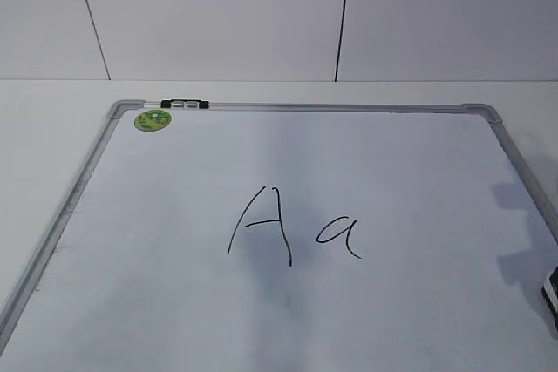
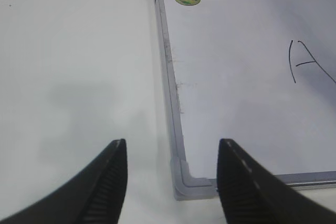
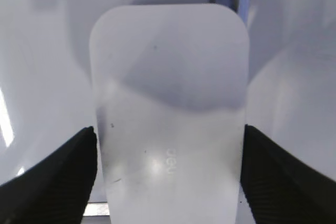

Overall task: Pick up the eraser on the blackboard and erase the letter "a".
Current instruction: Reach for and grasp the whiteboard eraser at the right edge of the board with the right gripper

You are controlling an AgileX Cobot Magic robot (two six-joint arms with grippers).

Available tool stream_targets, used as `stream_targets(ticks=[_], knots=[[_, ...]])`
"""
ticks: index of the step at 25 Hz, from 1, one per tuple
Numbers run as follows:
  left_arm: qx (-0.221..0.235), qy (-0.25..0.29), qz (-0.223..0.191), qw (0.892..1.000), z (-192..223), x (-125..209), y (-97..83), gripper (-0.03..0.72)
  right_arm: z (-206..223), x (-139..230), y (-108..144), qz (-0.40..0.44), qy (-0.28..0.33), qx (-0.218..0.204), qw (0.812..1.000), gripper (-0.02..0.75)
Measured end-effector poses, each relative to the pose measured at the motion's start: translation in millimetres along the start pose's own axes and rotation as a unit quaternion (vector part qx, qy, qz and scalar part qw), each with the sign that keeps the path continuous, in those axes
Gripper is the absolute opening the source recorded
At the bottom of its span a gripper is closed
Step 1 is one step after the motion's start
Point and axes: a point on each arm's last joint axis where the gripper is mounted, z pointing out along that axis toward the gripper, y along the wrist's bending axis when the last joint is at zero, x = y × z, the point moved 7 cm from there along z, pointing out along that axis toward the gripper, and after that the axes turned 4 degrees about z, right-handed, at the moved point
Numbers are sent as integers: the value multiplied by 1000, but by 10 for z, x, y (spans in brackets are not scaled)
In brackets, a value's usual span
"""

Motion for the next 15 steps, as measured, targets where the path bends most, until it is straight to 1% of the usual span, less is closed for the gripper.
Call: stream_targets(ticks=[4, 9, 15], knots=[[0, 0, 0, 1000, 0, 0, 0, 414, 20, -3, 2, 2, 3, 0, 1000, 618], [0, 0, 0, 1000, 0, 0, 0, 414, 20, -4, -6, 0, 3, 3, 1000, 573], [0, 0, 0, 1000, 0, 0, 0, 414, 20, -4, -6, 0, 3, 3, 1000, 557]])
